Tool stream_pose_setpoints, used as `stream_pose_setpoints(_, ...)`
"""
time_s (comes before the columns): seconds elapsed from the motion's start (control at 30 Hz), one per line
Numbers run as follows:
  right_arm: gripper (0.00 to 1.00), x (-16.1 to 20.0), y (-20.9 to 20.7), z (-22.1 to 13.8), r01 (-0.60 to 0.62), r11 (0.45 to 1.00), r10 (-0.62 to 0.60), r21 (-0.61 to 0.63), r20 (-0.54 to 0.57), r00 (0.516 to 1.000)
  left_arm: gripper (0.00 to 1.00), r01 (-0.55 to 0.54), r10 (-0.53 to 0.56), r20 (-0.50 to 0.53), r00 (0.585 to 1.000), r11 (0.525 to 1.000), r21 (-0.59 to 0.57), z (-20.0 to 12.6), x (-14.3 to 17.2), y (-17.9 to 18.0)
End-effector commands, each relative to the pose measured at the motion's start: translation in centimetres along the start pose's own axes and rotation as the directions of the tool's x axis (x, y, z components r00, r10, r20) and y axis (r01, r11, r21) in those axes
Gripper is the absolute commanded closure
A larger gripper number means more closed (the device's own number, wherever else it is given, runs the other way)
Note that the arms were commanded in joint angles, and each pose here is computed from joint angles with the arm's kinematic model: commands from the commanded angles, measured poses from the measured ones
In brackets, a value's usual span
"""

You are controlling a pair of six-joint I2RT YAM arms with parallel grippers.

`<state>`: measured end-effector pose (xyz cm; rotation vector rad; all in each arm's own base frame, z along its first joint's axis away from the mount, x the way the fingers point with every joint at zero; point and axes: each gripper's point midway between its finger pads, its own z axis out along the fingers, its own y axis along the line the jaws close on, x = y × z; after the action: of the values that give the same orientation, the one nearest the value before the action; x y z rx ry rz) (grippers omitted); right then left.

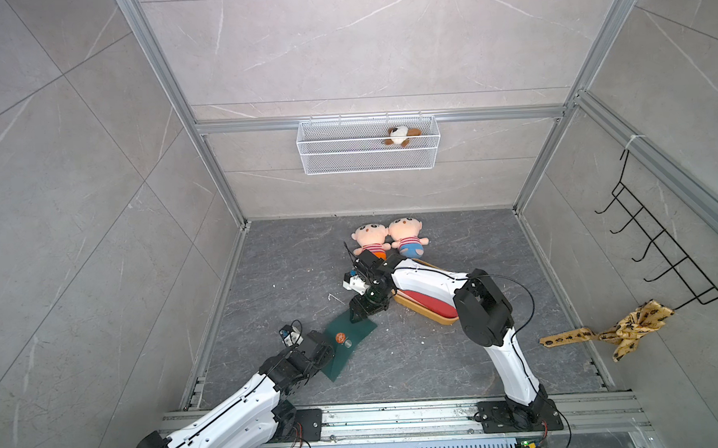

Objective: Put the sealed envelopes into the storage box
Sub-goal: Pick up the envelope from the center of the board.

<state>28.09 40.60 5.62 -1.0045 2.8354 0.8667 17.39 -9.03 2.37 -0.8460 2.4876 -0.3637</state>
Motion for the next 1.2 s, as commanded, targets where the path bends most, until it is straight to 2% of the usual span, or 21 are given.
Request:
stream_pose_setpoints(0.0, 0.4, -0.6, 2.3, -3.1, -0.02, 0.995, 0.025, -0.102, 0.057, 0.998, 0.33, -0.021, 0.014, -0.068, 0.998, 0.995, -0.094, 0.8, 1.7, 2.9)
stream_pose_setpoints(0.3, 0.4, -1.4, 5.2, -6.9, -0.044, 0.958, 0.084, -0.284, 0.13, 0.988, 0.33, -0.023, 0.016, -0.074, 0.997, 0.996, -0.089, 1.1, 2.0, 3.0)
stream_pose_setpoints(0.43, 0.41, -1.4, 6.5, -7.8, -0.052, 0.934, 0.104, -0.353, 0.13, 0.986, 0.33, -0.024, 0.017, -0.074, 0.997, 0.996, -0.089, 1.0, 2.0, 3.2)
stream_pose_setpoints(0.7, 0.52, -0.3, 5.1, -6.4, -0.096, 0.949, 0.123, -0.299, 0.074, 0.99, 0.32, -0.009, 0.007, -0.052, 0.999, 1.0, -0.023, 0.3, 1.4, 1.8)
stream_pose_setpoints(0.77, 0.58, 0.1, 4.8, -5.8, -0.092, 0.956, 0.111, -0.278, 0.052, 0.993, 0.31, -0.005, 0.005, -0.034, 0.999, 1.0, 0.02, -0.2, 0.8, 0.7)
stream_pose_setpoints(0.83, 0.68, 0.0, 5.1, -6.0, -0.061, 0.959, 0.079, -0.276, 0.054, 0.995, 0.3, -0.005, 0.006, -0.012, 1.0, 0.999, 0.051, -0.8, 0.2, -0.2)
stream_pose_setpoints(0.9, 0.89, -0.4, 5.2, -6.7, -0.033, 0.967, 0.054, -0.252, 0.077, 0.996, 0.29, -0.011, 0.01, 0.015, 1.0, 0.996, 0.087, -1.7, -0.7, -1.4)
stream_pose_setpoints(0.97, 1.0, -0.6, 5.5, -7.8, 0.026, 0.974, -0.006, -0.224, 0.086, 0.996, 0.27, -0.028, 0.023, 0.04, 0.999, 0.992, 0.121, -2.6, -1.5, -2.5)
stream_pose_setpoints(1.03, 1.0, -0.9, 5.3, -9.5, 0.076, 0.982, -0.058, -0.171, 0.105, 0.993, 0.26, -0.058, 0.047, 0.071, 0.996, 0.986, 0.158, -3.9, -2.4, -3.9)
stream_pose_setpoints(1.17, 1.0, -1.1, 4.9, -13.5, 0.207, 0.976, -0.195, -0.059, 0.17, 0.966, 0.24, -0.189, 0.153, 0.17, 0.974, 0.956, 0.226, -7.5, -5.0, -7.2)
